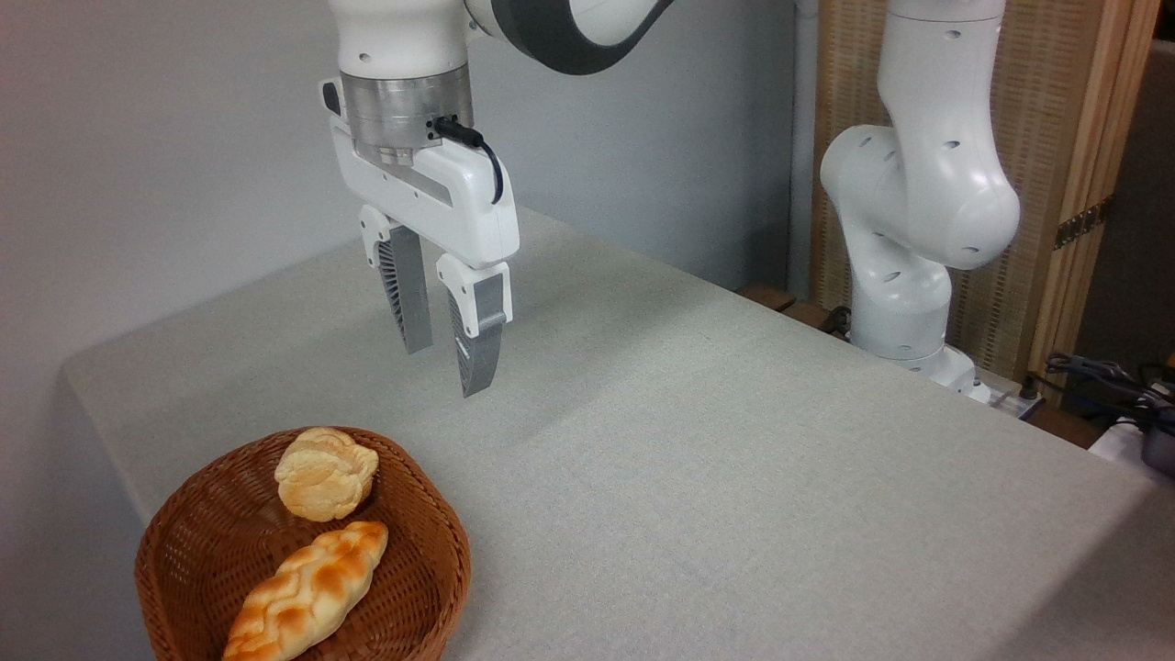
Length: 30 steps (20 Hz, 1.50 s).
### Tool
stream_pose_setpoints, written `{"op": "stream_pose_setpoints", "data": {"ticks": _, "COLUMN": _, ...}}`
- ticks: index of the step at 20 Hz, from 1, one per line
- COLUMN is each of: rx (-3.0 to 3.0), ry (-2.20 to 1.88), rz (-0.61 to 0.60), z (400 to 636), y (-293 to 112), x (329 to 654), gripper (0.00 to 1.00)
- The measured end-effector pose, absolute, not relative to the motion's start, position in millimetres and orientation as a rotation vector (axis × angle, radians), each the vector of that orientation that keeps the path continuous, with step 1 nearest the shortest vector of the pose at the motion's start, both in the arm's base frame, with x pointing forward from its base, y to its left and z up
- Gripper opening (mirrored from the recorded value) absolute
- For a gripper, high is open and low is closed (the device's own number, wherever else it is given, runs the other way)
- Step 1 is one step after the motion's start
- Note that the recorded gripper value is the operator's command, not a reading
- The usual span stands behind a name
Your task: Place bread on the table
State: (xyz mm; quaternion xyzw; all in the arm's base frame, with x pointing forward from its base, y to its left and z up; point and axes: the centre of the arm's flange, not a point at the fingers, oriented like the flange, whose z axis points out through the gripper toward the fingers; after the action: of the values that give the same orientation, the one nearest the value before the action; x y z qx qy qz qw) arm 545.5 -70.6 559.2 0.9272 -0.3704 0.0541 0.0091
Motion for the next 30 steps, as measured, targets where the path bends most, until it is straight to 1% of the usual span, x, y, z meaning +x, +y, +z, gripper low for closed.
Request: {"op": "stream_pose_setpoints", "data": {"ticks": 30, "rx": 2.894, "ry": -1.156, "rz": 0.147, "z": 557.8, "y": -70.5, "x": 544.0, "gripper": 1.0}}
